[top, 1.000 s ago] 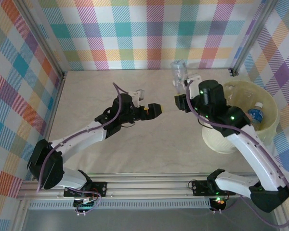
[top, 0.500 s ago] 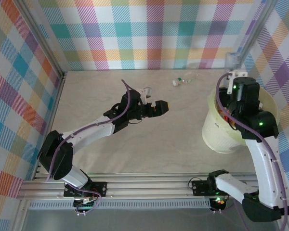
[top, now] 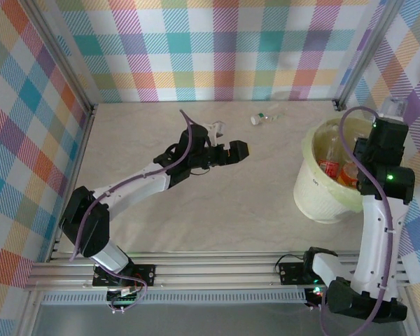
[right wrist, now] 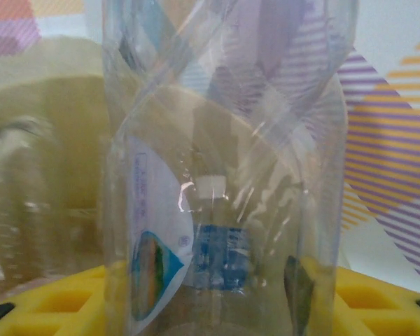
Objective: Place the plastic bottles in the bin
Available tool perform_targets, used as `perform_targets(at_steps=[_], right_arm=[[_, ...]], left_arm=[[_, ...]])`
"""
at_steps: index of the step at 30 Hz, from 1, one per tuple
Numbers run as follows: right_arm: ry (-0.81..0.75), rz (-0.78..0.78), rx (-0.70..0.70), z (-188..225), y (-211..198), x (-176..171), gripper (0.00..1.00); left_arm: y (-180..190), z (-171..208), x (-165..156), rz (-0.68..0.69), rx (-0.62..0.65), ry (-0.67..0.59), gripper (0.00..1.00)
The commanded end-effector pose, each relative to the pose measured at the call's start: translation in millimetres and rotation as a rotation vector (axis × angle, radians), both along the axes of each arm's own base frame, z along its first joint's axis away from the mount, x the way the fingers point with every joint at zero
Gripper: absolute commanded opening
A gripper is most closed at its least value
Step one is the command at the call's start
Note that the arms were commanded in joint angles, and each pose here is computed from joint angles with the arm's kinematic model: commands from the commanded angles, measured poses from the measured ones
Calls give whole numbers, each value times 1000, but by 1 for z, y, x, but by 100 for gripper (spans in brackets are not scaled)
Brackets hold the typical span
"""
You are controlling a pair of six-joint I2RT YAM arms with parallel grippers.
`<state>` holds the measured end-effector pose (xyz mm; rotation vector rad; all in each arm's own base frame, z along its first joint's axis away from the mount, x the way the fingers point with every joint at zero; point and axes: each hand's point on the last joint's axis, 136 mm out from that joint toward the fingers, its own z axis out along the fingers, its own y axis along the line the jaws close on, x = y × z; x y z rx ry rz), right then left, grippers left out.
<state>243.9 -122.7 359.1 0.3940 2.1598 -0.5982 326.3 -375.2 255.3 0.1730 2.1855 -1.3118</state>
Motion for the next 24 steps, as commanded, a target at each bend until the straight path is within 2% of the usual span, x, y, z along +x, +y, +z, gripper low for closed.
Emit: perform_targets(at_steps=[1, 7, 12, 15, 19, 24], right_arm=[[27, 7, -29, -4, -3, -12, 41], [58, -38, -31, -17, -11, -25, 50], [98, -73, 57, -21, -5, -33, 73], [119, -98, 63, -19, -7, -38, 81], [53, -80, 94, -9, -1, -36, 86], [29, -13, 204, -17, 15, -16, 85]], left_arm=[[-11, 0, -5, -42, 2, 34, 100], [-25, -7, 0, -50, -44, 94, 100], [-29, -7, 0, -49, -47, 95, 100], [-29, -5, -1, -49, -43, 89, 100], [-28, -7, 0, -43, -34, 89, 100], [-32, -6, 2, -43, -51, 94, 100]])
